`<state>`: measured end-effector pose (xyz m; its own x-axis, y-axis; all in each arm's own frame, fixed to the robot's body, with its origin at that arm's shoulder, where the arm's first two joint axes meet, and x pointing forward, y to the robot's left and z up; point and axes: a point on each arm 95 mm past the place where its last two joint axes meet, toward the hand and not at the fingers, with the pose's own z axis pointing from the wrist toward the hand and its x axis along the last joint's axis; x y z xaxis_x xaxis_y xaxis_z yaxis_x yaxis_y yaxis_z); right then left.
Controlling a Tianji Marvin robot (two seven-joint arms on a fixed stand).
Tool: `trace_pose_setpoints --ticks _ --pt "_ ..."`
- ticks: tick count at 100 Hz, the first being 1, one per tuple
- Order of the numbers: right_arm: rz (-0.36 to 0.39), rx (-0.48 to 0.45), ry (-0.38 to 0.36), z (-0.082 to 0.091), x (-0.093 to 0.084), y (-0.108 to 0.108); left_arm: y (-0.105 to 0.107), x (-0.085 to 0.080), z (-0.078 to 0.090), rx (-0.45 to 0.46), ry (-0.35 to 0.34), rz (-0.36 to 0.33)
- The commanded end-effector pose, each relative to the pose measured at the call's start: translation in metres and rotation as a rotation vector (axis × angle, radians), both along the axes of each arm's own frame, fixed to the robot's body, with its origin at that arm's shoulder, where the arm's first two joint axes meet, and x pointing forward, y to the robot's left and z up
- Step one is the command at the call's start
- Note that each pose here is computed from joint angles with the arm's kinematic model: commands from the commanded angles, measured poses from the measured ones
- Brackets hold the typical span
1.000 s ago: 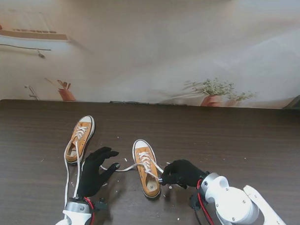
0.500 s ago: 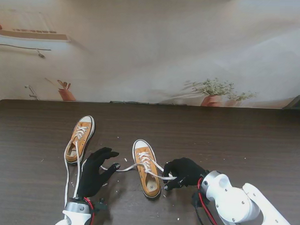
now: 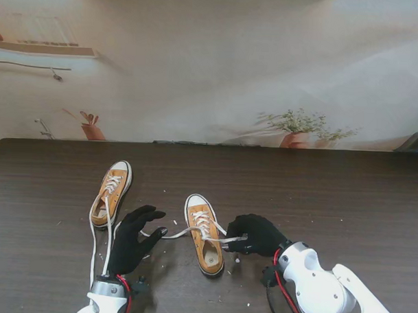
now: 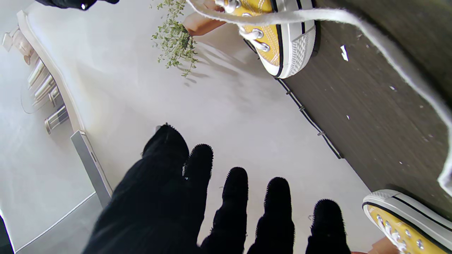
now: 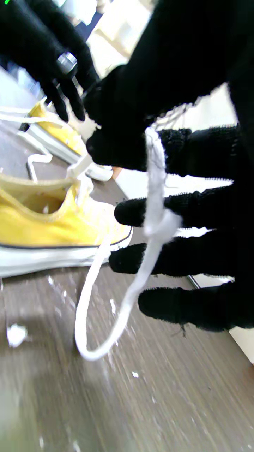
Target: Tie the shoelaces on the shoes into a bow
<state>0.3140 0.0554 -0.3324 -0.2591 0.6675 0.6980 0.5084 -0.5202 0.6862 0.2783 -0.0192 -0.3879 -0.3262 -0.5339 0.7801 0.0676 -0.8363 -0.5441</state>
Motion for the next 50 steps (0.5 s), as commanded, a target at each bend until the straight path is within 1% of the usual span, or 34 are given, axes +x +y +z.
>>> trace_pose_setpoints --ticks 1,7,11,20,29,41,50 --pt "0.004 0.027 0.011 -0.0035 -0.0021 0.0022 -0.0028 -0.0006 0.0021 0.000 0.001 -0.019" --pt "-0.011 0.078 0.017 -0.0046 -0.0019 0.0029 -0.0031 -0.0008 0.0020 -0.003 0.002 -0.019" --pt "-0.032 0.129 0.035 -0.0051 -0.0020 0.0042 -0.0033 -0.0009 0.0020 -0.004 0.002 -0.019" --pt "-0.073 0.255 0.102 -0.0063 -0.0023 0.0066 -0.0037 -0.0009 0.0020 -0.005 0.001 -0.018" --pt "-0.114 0.341 0.174 -0.0076 -0.0023 0.0076 -0.0037 -0.0008 0.0020 -0.005 0.001 -0.019" --pt "-0.161 0.397 0.237 -0.0079 -0.0019 0.0082 -0.0036 -0.0006 0.0024 -0.005 -0.001 -0.017" --pt "-0.175 0.432 0.286 -0.0074 -0.0020 0.0082 -0.0033 -0.0001 0.0034 -0.006 -0.005 -0.017"
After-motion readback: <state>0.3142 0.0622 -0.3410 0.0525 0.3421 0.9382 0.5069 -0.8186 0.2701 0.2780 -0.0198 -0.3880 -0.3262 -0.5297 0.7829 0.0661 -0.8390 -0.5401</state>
